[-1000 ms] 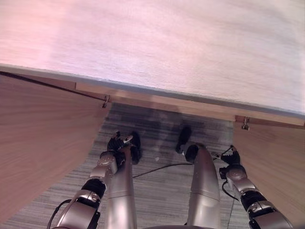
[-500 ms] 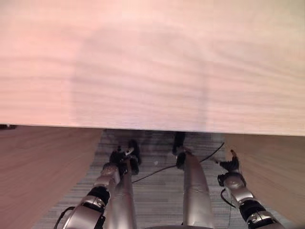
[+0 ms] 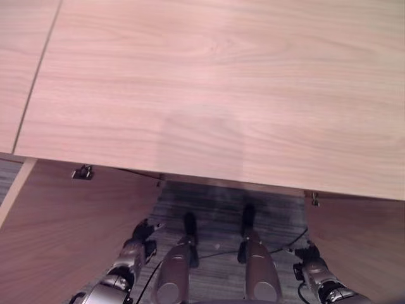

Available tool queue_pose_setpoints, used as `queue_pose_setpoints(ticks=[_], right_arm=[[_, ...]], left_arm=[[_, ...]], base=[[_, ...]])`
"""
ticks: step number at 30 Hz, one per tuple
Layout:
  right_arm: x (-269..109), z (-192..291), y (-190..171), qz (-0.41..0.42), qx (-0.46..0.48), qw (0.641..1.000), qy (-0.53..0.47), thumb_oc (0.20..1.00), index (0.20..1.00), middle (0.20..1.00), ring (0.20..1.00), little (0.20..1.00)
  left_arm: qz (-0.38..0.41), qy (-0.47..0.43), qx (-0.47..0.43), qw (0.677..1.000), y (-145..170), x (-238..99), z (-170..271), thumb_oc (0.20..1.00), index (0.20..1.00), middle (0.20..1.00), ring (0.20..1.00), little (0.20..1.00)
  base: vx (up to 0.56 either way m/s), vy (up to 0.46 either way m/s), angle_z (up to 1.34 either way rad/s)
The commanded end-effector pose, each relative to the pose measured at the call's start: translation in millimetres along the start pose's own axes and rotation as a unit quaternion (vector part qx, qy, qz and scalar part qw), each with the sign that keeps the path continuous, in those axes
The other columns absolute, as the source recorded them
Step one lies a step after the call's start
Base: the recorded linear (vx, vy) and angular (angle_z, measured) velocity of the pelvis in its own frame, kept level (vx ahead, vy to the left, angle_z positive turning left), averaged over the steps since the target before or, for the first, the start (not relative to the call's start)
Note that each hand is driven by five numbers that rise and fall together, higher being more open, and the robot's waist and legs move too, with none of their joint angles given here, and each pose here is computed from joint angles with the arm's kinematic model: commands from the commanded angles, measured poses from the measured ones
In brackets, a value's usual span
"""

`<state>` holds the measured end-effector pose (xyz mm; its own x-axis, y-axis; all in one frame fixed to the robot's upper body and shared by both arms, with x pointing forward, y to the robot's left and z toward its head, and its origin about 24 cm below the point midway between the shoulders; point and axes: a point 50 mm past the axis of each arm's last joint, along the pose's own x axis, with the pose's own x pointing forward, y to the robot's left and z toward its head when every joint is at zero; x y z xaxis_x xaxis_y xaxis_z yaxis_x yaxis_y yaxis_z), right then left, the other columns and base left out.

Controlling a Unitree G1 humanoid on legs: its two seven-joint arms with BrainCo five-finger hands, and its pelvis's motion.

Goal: Put the empty folder in the office cabinet

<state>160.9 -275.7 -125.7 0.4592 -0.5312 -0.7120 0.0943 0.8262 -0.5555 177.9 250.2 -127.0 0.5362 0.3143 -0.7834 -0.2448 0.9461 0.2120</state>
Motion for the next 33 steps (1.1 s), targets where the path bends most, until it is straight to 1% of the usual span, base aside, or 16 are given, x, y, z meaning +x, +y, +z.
queue_pose_setpoints(ticks=[1, 3, 6, 9, 16, 19, 23, 27, 33], right_arm=[[0, -19, -8, -0.003, 0.007, 1.0, 0.02, 1.0, 1.0, 1.0, 1.0, 1.0], [-2, -31, -10, -0.002, 0.013, 0.999, 0.041, 1.0, 1.0, 1.0, 1.0, 1.0], [-1, -29, -9, 0.006, 0.006, 0.999, 0.037, 1.0, 1.0, 1.0, 1.0, 1.0], [-2, -29, -4, 0.019, -0.008, 0.999, 0.031, 1.0, 1.0, 1.0, 1.0, 1.0], [-2, -19, 1, 0.028, -0.005, 0.999, 0.018, 1.0, 1.0, 1.0, 1.0, 1.0], [-2, -14, 5, 0.038, -0.004, 0.999, 0.013, 1.0, 1.0, 1.0, 1.0, 1.0], [-3, -13, 9, 0.049, -0.009, 0.999, 0.014, 1.0, 1.0, 1.0, 1.0, 1.0], [-3, -11, 12, 0.06, -0.003, 0.998, 0.019, 1.0, 1.0, 1.0, 1.0, 1.0], [-6, -22, 19, 0.073, -0.02, 0.996, 0.036, 1.0, 1.0, 1.0, 1.0, 1.0]], left_arm=[[0.001, 0.028, 0.016, 0.999, 5, -1, -15, 1.0, 1.0, 1.0, 1.0, 1.0], [-0.015, 0.03, 0.015, 0.999, -4, -4, -21, 1.0, 1.0, 1.0, 1.0, 1.0], [-0.028, 0.033, 0.021, 0.999, -9, -4, -24, 1.0, 1.0, 1.0, 1.0, 1.0], [-0.037, 0.052, 0.03, 0.998, -15, -7, -36, 1.0, 1.0, 1.0, 1.0, 1.0], [-0.045, 0.041, 0.048, 0.997, -19, -6, -29, 1.0, 1.0, 1.0, 1.0, 1.0], [-0.044, 0.05, 0.076, 0.995, -15, -6, -34, 1.0, 1.0, 1.0, 1.0, 1.0], [-0.038, 0.052, 0.077, 0.995, -7, -6, -34, 1.0, 1.0, 1.0, 1.0, 1.0], [-0.021, 0.056, 0.074, 0.995, 3, -5, -33, 1.0, 1.0, 1.0, 1.0, 1.0], [-0.01, 0.081, 0.059, 0.995, 11, -8, -47, 1.0, 1.0, 1.0, 1.0, 1.0]], base=[[0.02, -0.19, 0.41], [-0.01, -0.22, 0.44], [-0.07, -0.103, 0.34], [0.0, -0.005, 0.07], [-0.03, 0.109, -0.07], [0.03, 0.263, -0.24], [0.05, 0.15, -0.47], [-0.01, -0.004, -0.01], [-0.02, -0.128, -0.01]])
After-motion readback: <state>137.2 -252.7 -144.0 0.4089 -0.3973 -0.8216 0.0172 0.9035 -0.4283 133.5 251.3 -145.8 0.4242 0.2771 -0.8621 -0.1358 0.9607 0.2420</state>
